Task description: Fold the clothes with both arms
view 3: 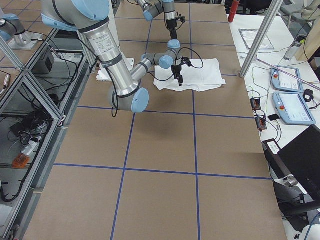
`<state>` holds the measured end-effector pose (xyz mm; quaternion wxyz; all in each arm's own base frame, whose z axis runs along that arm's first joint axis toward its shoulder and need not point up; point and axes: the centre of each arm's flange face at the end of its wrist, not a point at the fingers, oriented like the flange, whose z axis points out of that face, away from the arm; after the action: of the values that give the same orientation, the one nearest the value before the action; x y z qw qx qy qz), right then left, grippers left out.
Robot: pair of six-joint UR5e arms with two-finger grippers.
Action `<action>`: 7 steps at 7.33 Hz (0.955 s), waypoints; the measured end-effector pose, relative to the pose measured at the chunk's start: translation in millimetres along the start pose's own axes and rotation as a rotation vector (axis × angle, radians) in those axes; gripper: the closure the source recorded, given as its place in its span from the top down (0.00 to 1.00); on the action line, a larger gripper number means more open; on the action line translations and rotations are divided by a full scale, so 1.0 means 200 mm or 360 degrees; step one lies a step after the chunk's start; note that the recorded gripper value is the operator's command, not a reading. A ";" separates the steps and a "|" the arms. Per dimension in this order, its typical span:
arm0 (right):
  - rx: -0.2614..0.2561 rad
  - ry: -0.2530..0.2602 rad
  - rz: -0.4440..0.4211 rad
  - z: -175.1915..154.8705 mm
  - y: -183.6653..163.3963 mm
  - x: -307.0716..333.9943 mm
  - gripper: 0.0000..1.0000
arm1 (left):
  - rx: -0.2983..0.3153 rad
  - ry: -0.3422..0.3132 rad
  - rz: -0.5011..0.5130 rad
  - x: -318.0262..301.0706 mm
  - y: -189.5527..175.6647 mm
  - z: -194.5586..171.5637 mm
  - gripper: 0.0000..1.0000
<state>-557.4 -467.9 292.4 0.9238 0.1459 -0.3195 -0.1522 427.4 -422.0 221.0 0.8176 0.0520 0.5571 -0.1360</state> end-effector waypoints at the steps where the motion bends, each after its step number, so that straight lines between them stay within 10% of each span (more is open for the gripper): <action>1: -0.0012 0.0011 0.0004 0.02 0.02 0.03 1.00 | -0.0001 0.0001 0.0001 0.00 0.00 0.00 1.00; 7: -0.0066 0.0107 -0.0051 -0.07 0.10 0.53 1.00 | -0.0012 0.0031 -0.0003 0.06 0.03 -0.01 1.00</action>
<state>-464.6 -486.9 347.3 0.9343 0.1370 -0.2826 -0.1685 432.2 -417.8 208.8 0.8123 0.0496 0.5655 -0.1342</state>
